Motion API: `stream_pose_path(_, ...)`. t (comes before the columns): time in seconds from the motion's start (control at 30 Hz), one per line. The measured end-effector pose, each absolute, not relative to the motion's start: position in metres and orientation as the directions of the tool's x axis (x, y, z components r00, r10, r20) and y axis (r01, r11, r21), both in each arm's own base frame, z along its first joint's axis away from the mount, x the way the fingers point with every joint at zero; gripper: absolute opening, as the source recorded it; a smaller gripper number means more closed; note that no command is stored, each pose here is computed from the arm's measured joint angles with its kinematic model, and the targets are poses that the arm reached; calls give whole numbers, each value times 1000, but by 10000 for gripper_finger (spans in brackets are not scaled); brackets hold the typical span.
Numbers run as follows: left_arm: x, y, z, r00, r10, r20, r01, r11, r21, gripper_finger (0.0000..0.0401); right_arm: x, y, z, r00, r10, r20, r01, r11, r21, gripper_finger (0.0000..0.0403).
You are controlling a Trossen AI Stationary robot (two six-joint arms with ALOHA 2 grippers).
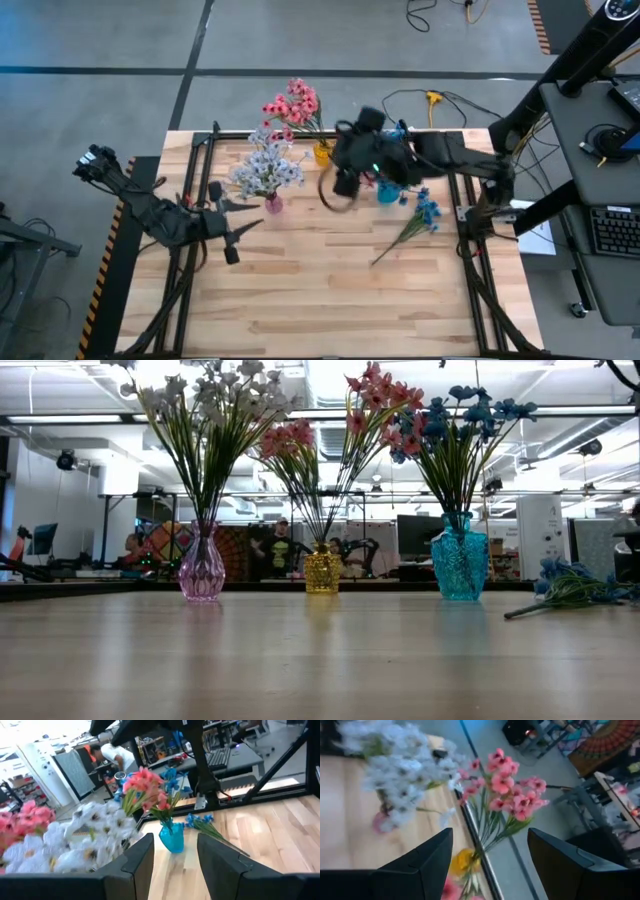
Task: Sort flowers into vase by color
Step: Put the pink flowers into the yellow vase
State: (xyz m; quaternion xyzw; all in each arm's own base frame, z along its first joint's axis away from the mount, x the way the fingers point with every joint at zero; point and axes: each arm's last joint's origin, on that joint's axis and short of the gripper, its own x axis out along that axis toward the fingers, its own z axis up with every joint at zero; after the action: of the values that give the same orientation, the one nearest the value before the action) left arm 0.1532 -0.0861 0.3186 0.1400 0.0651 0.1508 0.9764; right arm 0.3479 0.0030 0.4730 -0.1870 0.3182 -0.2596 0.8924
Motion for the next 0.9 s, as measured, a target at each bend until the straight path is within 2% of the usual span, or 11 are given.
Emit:
stream_pose_path(0.2, 137, -73, 315, 945, 322, -57, -303, 927, 219, 135, 363, -42, 453, 566, -645, -514, 284, 737, -613, 249)
stream_pose_path(0.4, 126, -65, 313, 941, 337, -35, -325, 927, 189, 135, 386, -55, 431, 545, -620, -564, 138, 730, -669, 249)
stream_pose_path(0.57, 122, -61, 316, 931, 363, -20, -355, 919, 171, 135, 390, -36, 442, 470, -790, -394, 137, 506, -851, 249)
stream_pose_path(0.63, 122, -61, 319, 927, 375, -12, -368, 915, 163, 135, 382, -25, 453, 477, -801, -362, 168, 487, -857, 249)
stream_pose_path(0.77, 123, -62, 322, 927, 375, -11, -367, 911, 186, 135, 350, -7, 472, 503, -780, -373, 310, 566, -764, 249)
stream_pose_path(0.83, 124, -62, 325, 927, 376, -6, -368, 910, 192, 135, 330, 2, 477, 547, -703, -454, 344, 683, -644, 249)
stream_pose_path(0.9, 125, -63, 331, 927, 376, 8, -370, 910, 188, 135, 316, 13, 481, 630, -547, -552, 329, 831, -448, 249)
